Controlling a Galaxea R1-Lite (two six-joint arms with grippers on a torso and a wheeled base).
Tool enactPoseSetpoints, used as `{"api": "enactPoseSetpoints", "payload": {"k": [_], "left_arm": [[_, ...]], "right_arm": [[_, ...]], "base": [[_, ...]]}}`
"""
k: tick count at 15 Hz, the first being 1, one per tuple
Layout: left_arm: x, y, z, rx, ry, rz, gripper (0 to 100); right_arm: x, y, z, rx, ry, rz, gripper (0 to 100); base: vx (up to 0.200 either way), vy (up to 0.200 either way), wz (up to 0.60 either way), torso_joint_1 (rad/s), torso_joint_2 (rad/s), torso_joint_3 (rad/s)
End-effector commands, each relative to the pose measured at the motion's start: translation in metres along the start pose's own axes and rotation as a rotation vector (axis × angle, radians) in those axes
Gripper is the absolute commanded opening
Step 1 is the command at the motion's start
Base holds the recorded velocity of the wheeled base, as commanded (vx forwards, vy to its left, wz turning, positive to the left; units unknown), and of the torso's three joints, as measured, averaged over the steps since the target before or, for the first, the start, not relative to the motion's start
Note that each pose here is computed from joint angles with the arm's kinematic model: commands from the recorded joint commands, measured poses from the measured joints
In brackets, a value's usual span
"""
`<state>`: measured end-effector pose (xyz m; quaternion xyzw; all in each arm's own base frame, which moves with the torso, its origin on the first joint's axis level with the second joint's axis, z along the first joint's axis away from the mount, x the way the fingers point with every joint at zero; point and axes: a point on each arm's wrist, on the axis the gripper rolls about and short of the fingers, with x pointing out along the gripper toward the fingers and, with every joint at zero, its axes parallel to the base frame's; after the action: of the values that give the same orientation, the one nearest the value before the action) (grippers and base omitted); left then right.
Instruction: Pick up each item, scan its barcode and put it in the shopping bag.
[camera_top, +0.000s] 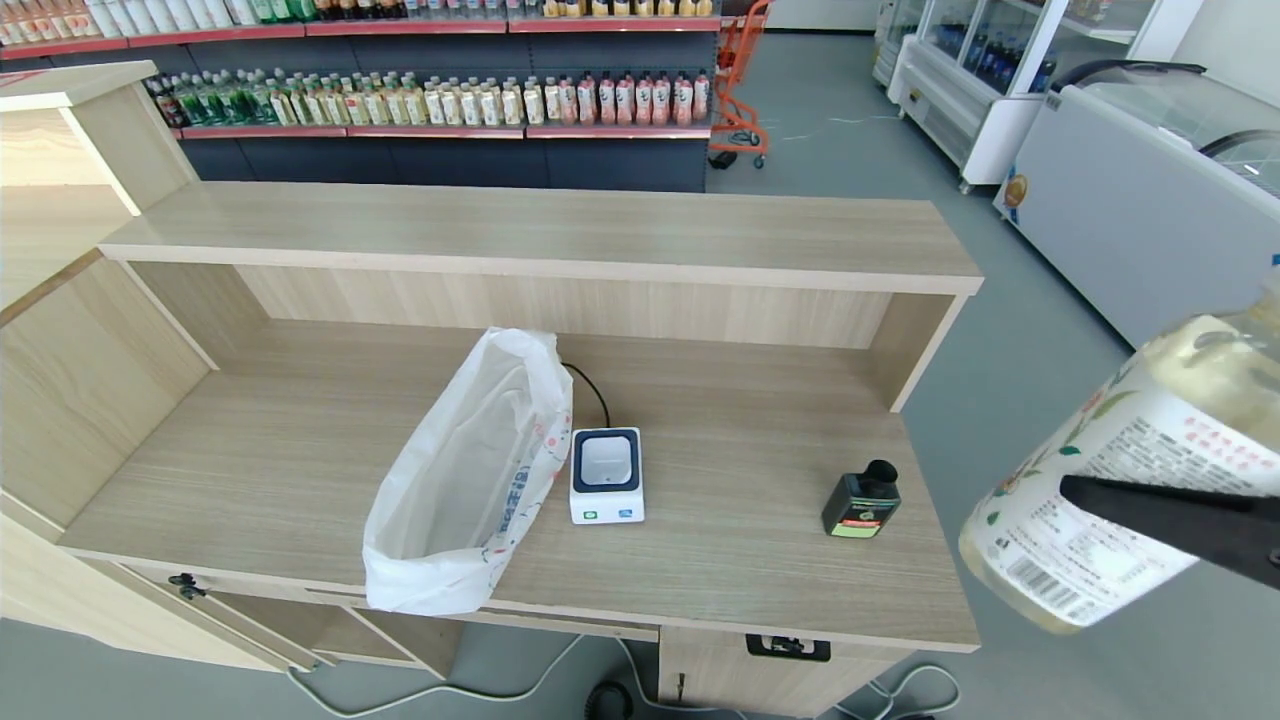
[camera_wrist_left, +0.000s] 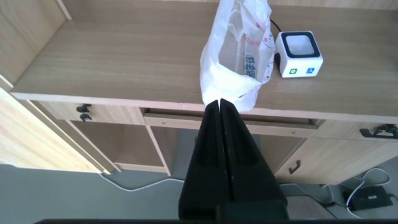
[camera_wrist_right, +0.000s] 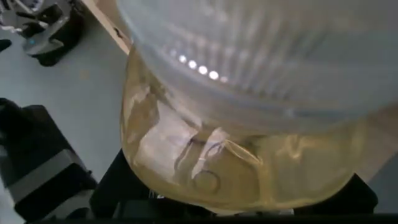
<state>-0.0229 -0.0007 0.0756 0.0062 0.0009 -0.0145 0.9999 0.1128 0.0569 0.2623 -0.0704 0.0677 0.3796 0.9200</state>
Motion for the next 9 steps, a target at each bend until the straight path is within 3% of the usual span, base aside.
{"api": "enactPoseSetpoints", "payload": {"k": [1,2,5,9], "left_arm": [[0.000,0.000,0.000,0.000,0.000,0.000,0],[0.000,0.000,0.000,0.000,0.000,0.000,0],[0.000,0.000,0.000,0.000,0.000,0.000,0],[0.000,0.000,0.000,0.000,0.000,0.000,0]], "right_arm": [[0.015,-0.025,-0.030,-0.087,0.109,-0.229,0],[0.014,-0.028,-0.038,-0.148,0.112,-0.321,0],[0.010,-0.030,-0.037,-0.192,0.126,-0.381,0],[-0.003,-0.036,-0.040,-0.290,0.161,-0.607,0]], "base": [[0.000,0.000,0.00,0.000,0.00,0.000],[0.000,0.000,0.00,0.000,0.00,0.000],[0.000,0.000,0.00,0.000,0.00,0.000],[0.000,0.000,0.00,0.000,0.00,0.000]]}}
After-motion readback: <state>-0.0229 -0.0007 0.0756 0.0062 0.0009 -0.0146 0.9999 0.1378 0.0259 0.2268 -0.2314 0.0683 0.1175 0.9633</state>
